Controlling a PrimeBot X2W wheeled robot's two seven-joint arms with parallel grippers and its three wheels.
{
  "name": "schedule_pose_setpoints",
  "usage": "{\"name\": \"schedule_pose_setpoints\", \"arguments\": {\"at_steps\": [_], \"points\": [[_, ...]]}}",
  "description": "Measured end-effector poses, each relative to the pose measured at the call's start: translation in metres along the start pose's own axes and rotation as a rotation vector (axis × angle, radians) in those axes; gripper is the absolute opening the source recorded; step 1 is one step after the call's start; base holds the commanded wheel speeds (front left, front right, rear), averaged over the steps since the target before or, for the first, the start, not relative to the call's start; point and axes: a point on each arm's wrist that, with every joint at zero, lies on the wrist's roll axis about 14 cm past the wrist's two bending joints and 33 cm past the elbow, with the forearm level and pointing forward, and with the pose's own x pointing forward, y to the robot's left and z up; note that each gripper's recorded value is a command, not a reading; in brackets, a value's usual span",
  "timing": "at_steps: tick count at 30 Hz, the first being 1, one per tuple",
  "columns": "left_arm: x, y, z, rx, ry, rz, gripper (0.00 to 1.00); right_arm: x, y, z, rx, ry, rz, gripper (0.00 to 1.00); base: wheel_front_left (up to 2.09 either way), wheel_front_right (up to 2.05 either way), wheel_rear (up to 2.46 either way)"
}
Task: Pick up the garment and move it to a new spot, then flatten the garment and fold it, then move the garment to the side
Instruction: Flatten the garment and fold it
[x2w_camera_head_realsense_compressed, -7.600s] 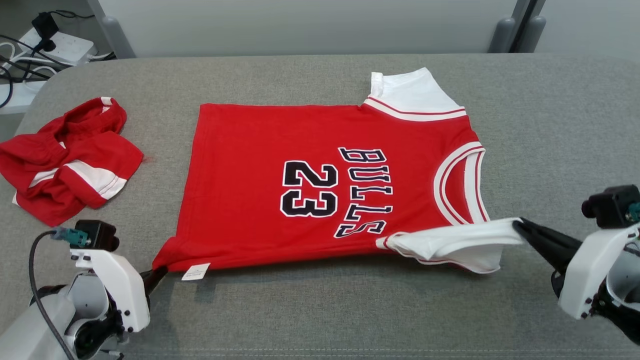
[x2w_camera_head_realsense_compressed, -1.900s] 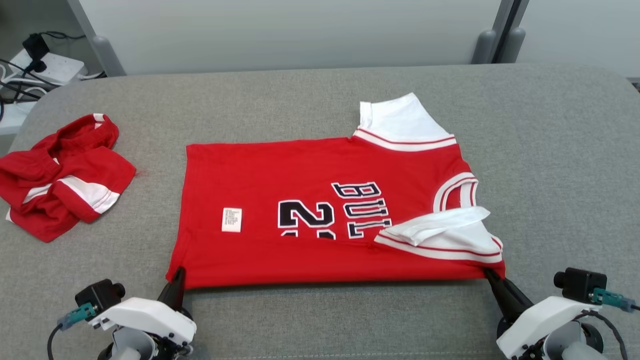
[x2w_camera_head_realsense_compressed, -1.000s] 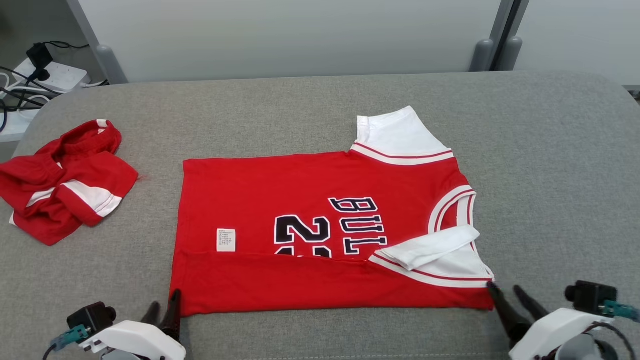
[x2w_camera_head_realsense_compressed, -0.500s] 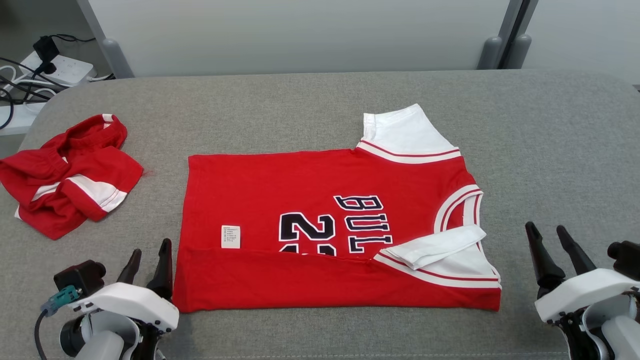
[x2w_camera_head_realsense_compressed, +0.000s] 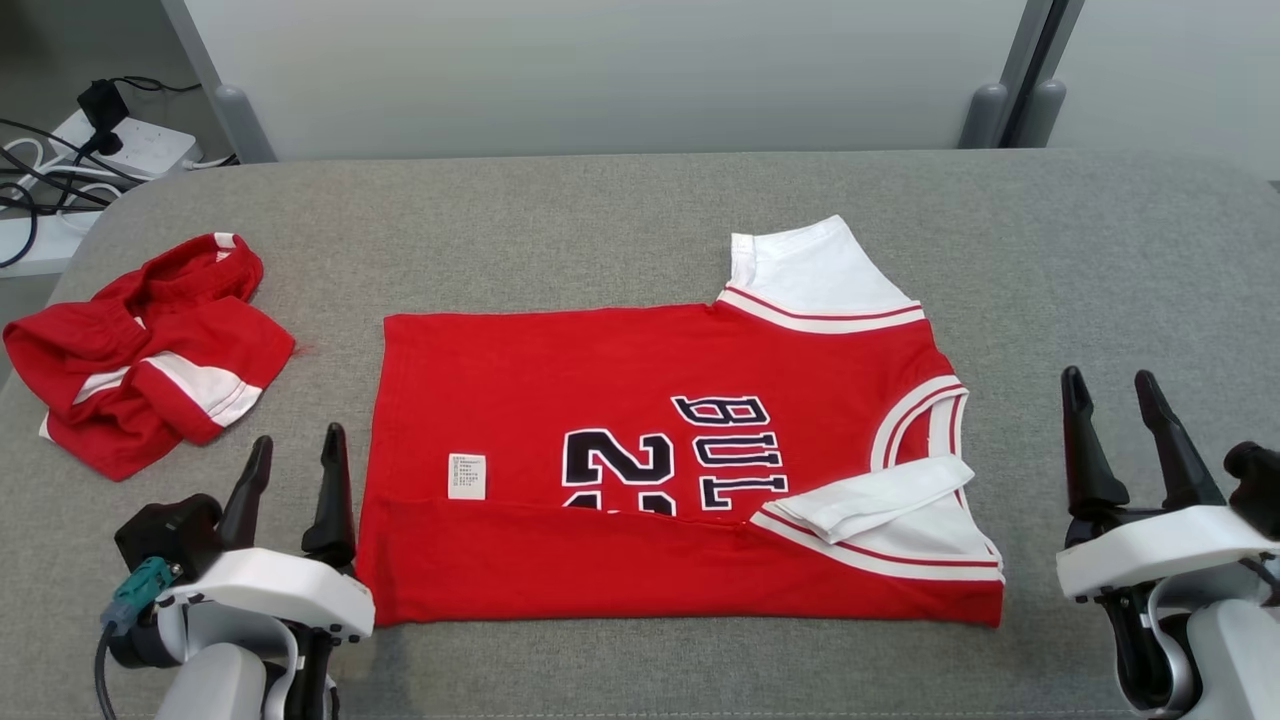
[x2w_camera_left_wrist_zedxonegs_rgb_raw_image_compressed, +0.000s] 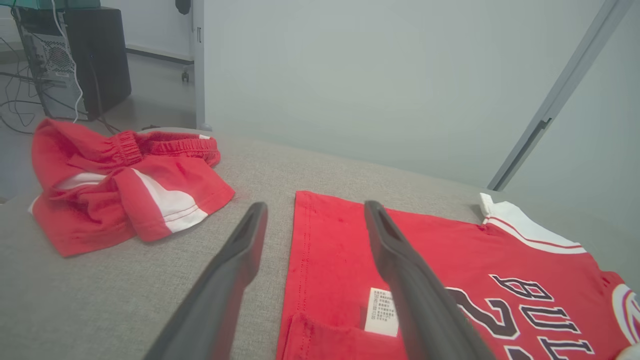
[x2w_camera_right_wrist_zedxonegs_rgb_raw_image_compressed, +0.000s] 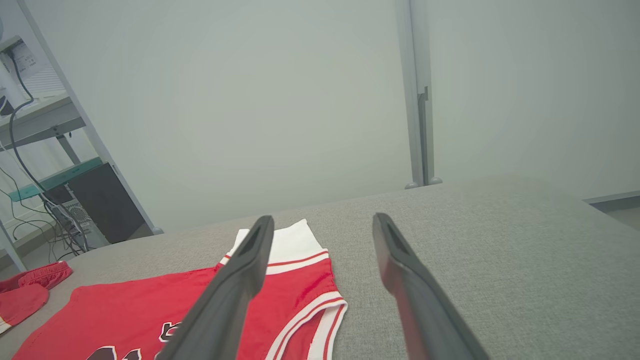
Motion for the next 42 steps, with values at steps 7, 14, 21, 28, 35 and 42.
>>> {"name": "schedule_pose_setpoints", "arguments": {"at_steps": [7, 14, 21, 28, 35, 42], "points": [[-0.008, -0.003, -0.009, 0.036, 0.011, 0.000, 1.00, -0.002, 0.005, 0.000, -0.048, -0.001, 0.011, 1.00, 0.00, 0.00, 0.00], [-0.006, -0.009, -0.019, 0.039, 0.033, -0.012, 1.00, -0.003, 0.001, -0.012, -0.054, 0.027, -0.007, 1.00, 0.00, 0.00, 0.00], [0.006, -0.009, -0.046, 0.058, 0.119, -0.034, 1.00, 0.002, -0.004, -0.032, -0.047, 0.074, -0.024, 1.00, 0.00, 0.00, 0.00], [0.063, -0.020, -0.044, 0.118, 0.137, -0.105, 1.00, 0.023, -0.003, -0.050, -0.038, 0.105, -0.011, 1.00, 0.00, 0.00, 0.00], [0.111, -0.019, -0.059, 0.210, 0.262, -0.160, 1.00, 0.036, -0.007, -0.070, -0.028, 0.140, -0.012, 1.00, 0.00, 0.00, 0.00], [0.136, -0.020, -0.076, 0.238, 0.426, -0.211, 1.00, 0.037, -0.015, -0.083, -0.002, 0.165, -0.035, 1.00, 0.00, 0.00, 0.00]]}}
